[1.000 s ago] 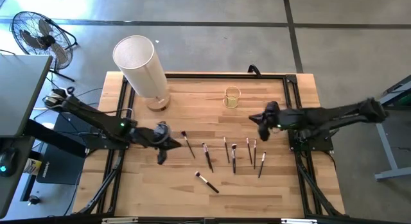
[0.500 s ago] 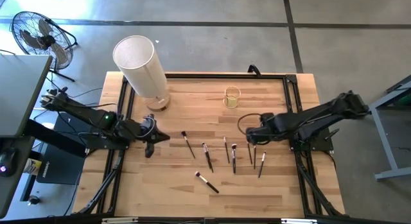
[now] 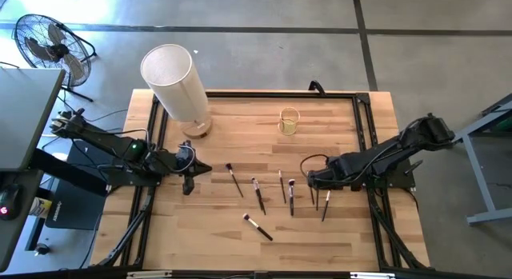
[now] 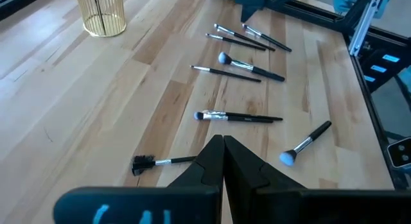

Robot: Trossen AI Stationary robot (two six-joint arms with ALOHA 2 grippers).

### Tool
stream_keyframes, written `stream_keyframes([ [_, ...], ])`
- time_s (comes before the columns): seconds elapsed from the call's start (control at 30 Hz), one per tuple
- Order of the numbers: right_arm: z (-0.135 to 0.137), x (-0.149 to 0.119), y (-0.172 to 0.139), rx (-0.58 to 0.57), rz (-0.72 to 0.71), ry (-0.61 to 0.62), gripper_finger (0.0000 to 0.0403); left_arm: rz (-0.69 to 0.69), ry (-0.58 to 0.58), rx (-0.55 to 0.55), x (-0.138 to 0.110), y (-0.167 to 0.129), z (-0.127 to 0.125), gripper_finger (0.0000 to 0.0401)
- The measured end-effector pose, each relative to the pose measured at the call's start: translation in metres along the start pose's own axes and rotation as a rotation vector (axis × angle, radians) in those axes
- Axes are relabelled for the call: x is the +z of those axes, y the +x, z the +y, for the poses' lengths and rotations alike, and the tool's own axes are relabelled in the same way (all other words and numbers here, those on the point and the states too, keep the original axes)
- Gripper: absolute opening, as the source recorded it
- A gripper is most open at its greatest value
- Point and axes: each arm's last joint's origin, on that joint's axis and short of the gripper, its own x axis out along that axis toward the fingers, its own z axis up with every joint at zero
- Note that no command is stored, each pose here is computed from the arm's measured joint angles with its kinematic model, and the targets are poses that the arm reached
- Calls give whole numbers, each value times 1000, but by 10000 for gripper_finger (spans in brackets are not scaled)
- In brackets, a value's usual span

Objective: Put items in baskets/containers
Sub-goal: Put the silver eyeshadow brush into the yellow container

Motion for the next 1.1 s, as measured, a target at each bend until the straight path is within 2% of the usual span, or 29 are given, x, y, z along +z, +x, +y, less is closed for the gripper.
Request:
stream_keyframes([
  [1.1, -4, -3, 3, -26, 21, 19, 1, 8, 2, 2, -1, 1, 0, 0],
])
